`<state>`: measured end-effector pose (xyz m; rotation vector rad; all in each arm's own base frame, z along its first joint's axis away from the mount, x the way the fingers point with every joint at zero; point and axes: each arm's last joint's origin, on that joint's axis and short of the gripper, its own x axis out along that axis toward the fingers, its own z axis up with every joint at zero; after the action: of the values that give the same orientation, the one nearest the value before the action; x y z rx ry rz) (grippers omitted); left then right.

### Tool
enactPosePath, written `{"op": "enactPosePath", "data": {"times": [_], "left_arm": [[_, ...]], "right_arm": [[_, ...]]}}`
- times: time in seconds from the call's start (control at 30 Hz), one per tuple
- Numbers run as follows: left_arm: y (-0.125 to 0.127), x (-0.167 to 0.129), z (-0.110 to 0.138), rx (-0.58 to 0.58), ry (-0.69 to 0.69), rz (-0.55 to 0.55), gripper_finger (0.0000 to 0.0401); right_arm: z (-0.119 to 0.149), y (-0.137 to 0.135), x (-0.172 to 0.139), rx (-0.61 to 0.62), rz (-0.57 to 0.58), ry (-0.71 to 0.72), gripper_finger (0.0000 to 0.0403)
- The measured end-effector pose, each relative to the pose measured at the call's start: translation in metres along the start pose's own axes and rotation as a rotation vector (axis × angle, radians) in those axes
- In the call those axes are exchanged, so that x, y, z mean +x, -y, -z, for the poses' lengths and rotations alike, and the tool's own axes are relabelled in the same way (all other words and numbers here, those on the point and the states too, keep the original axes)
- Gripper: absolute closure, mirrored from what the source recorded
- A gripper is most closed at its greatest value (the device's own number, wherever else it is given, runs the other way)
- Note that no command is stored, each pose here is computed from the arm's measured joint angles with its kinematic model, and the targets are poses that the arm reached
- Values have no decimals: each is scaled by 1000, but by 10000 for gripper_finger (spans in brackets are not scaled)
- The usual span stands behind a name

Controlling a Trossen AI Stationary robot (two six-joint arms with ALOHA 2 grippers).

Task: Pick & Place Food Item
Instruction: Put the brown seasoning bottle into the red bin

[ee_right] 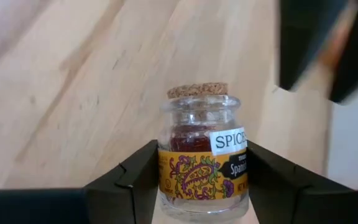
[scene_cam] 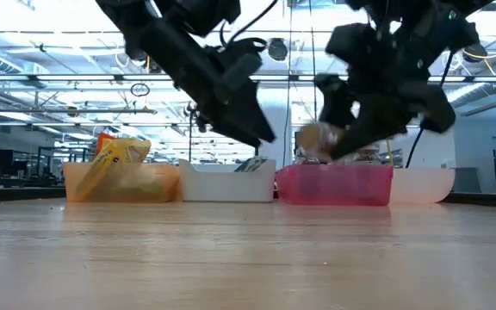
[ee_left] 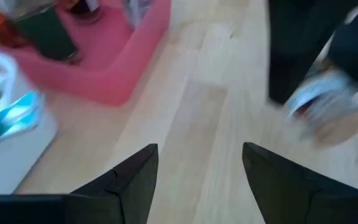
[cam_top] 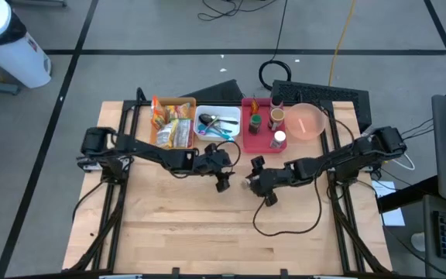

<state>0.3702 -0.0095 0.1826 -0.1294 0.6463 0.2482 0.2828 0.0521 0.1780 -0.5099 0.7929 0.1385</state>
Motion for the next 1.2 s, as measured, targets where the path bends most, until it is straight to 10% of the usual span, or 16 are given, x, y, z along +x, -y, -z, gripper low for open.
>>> {"op": "enactPosePath", "data": {"times": [0.27, 0.63, 1.2], "left_arm": [[15, -27, -5, 32, 23, -93, 160], [29, -30, -14, 4, 121, 45, 160], [42, 8, -7, 72, 258, 217, 160]], "right_arm": [[10, 15, -21, 134, 103, 247, 216], [66, -15, -38, 420, 45, 743, 216], [81, -34, -16, 493, -11, 668, 216]]}}
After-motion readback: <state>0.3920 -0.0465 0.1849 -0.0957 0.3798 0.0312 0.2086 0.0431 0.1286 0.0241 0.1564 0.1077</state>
